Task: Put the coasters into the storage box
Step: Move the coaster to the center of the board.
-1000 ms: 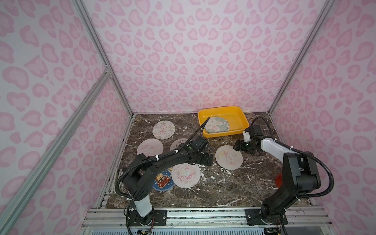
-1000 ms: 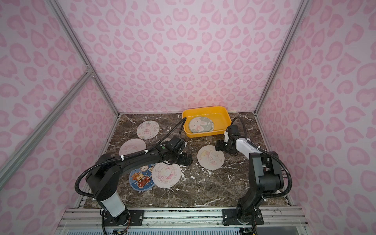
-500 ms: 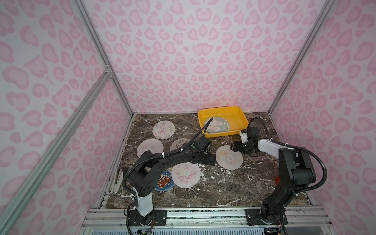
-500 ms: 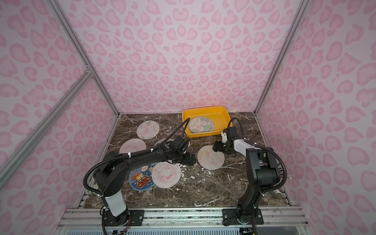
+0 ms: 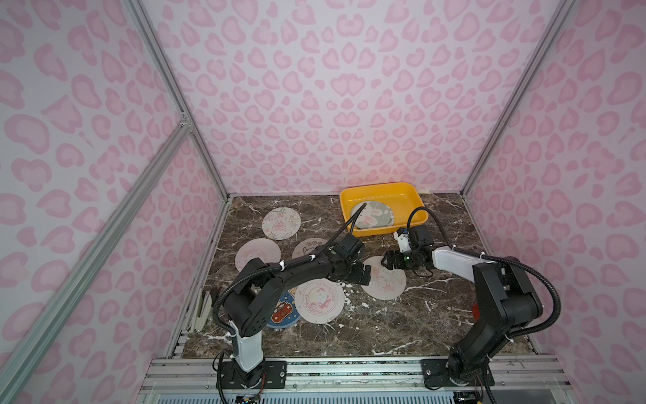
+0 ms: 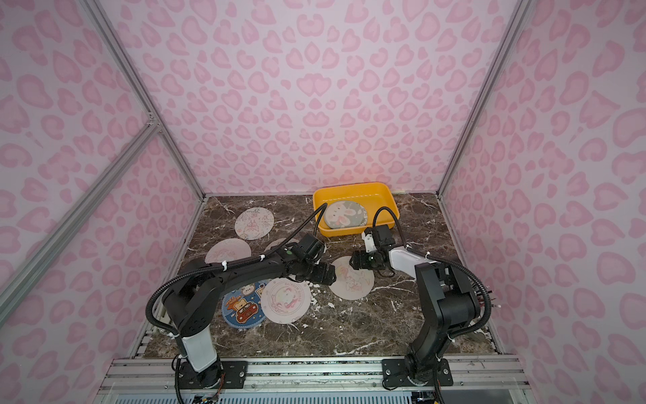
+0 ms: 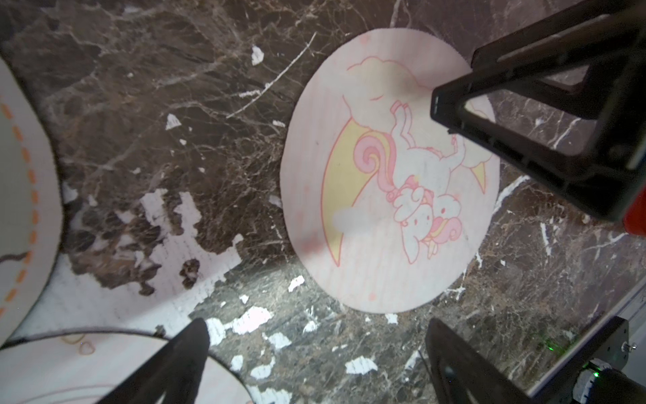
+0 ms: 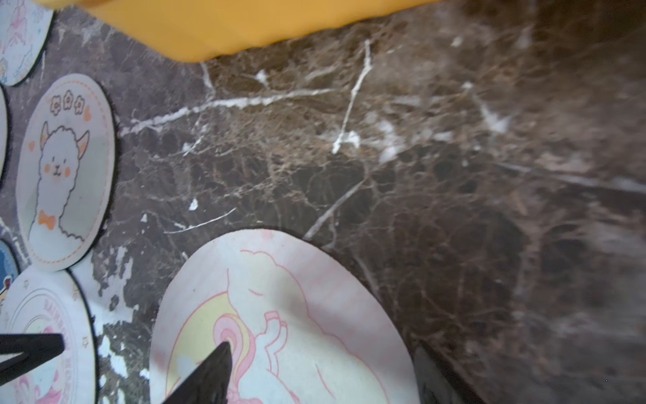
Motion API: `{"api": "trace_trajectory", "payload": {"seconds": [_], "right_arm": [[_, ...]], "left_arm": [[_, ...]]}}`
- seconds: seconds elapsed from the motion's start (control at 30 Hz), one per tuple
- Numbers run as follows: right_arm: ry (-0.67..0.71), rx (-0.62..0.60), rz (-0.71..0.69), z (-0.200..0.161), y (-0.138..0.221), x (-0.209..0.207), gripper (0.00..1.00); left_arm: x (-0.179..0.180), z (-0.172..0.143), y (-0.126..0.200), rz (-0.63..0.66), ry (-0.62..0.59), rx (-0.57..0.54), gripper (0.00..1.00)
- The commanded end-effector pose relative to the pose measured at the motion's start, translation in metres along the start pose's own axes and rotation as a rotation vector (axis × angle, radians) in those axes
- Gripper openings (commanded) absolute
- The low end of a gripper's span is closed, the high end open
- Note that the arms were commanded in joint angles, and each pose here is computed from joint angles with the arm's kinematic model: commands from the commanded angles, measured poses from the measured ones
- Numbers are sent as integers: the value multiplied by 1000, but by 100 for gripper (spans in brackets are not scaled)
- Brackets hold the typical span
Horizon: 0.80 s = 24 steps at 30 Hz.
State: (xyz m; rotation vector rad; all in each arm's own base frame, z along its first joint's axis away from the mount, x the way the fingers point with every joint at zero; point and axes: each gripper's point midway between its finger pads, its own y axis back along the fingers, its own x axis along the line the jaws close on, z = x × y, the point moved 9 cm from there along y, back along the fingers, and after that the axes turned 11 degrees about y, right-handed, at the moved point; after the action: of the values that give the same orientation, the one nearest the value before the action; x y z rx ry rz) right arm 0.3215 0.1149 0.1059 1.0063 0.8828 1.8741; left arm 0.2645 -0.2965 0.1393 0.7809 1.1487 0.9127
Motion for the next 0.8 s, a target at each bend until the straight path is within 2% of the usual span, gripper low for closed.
{"api": "trace_trajectory", "payload": {"seconds": [0.0, 0.2, 0.33, 0.6, 0.77], "right_arm": [[-79, 159, 44, -27, -2, 11, 83], [-109, 93, -9, -19, 28, 9, 83], [-141, 96, -31, -28, 41, 4, 80], [-217, 138, -35, -69, 40, -1, 72], [-235, 146, -36, -78, 39, -1, 68]], "left_arm": [[2, -1, -3, 12, -7, 8, 98], [3, -1, -12, 31, -1, 23, 92], [2, 2, -16, 70, -25, 27, 85], [1, 9, -26, 125, -52, 46, 76], [2, 10, -37, 129, -53, 59, 72]]}}
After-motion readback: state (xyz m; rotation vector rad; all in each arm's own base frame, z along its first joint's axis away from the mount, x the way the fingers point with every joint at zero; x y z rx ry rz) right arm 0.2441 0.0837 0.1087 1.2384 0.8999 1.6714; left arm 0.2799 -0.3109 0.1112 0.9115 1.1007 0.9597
